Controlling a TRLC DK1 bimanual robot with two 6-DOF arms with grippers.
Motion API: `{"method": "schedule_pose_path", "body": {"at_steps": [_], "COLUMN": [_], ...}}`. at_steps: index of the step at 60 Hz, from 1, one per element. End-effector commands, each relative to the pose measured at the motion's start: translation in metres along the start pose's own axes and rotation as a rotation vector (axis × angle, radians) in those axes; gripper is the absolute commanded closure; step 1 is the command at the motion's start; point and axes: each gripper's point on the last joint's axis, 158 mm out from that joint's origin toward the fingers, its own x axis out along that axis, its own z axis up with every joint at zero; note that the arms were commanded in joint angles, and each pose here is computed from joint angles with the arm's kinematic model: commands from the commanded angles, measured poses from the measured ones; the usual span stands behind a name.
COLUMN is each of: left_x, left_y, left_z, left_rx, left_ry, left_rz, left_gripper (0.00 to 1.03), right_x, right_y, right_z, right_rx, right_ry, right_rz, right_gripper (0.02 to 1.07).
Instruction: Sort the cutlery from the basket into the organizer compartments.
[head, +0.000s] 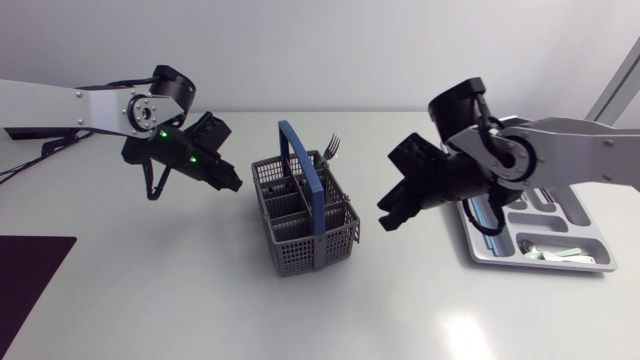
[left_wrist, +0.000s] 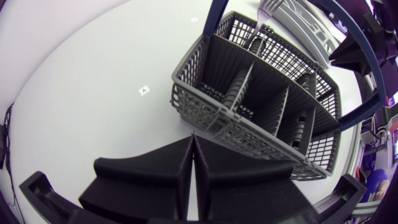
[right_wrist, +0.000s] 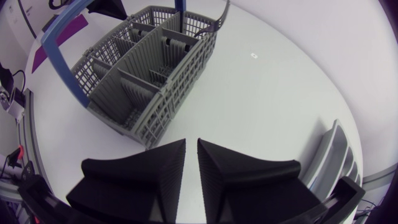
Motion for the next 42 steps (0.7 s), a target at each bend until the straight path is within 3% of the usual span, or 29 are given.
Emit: {"method": "schedule_pose_path", "body": {"at_steps": [1, 19, 42], "left_x": [0.012, 0.029, 0.042], "left_y": [0.003, 0.001, -0.029], "left_z": [0.006, 0.021, 0.052], "left_rx": [-0.03, -0.04, -0.018], "left_ry": [0.001, -0.011, -0.049], "left_rz": [-0.021, -0.061, -0.146], "left_gripper": [1.0, 1.0, 1.0], "right_x": [0.017, 0.032, 0.017], "right_y": [0.004, 0.051, 0.094], "right_z": [0.009, 0.011, 0.002], "right_rx": [0.053, 0.04, 0.006], "right_ry": [0.006, 0.038, 0.053], "right_rz": [0.032, 0.158, 0.216], "right_gripper": [0.99, 0.99, 0.99]}}
